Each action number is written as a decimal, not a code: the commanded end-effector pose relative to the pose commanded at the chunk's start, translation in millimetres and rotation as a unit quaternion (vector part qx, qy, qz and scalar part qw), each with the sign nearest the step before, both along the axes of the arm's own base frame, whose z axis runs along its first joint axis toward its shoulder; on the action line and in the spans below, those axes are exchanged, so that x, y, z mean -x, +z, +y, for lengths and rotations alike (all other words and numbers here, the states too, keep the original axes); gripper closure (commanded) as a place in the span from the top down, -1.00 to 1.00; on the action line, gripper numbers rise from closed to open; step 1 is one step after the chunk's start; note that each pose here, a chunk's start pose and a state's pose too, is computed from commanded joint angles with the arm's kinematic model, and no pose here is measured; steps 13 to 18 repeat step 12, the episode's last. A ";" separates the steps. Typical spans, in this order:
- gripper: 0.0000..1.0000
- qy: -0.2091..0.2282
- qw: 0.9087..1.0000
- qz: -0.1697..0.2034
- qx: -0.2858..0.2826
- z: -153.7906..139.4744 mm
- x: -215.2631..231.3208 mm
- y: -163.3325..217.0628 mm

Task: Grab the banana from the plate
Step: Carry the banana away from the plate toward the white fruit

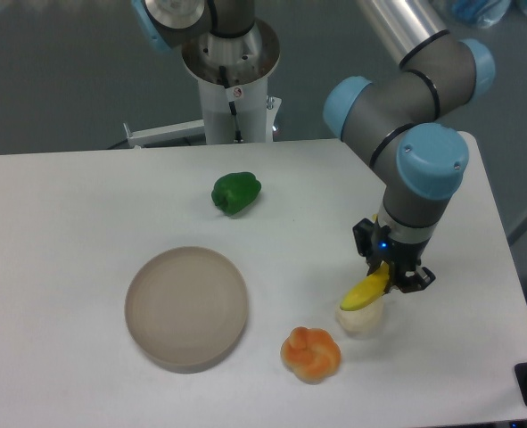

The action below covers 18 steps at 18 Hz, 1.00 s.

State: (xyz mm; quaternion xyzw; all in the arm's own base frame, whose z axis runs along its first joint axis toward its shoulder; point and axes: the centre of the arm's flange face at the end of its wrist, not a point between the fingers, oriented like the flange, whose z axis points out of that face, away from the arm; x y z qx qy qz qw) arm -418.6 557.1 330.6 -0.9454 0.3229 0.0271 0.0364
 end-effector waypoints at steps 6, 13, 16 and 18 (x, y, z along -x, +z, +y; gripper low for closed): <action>-0.95 -0.001 1.000 0.000 0.029 -7.1 3.2 0.2; -0.95 -0.017 0.999 -0.002 0.033 -9.5 7.0 -0.4; -0.95 -0.017 0.999 -0.002 0.033 -9.5 7.0 -0.4; -0.95 -0.017 0.999 -0.002 0.033 -9.5 7.0 -0.4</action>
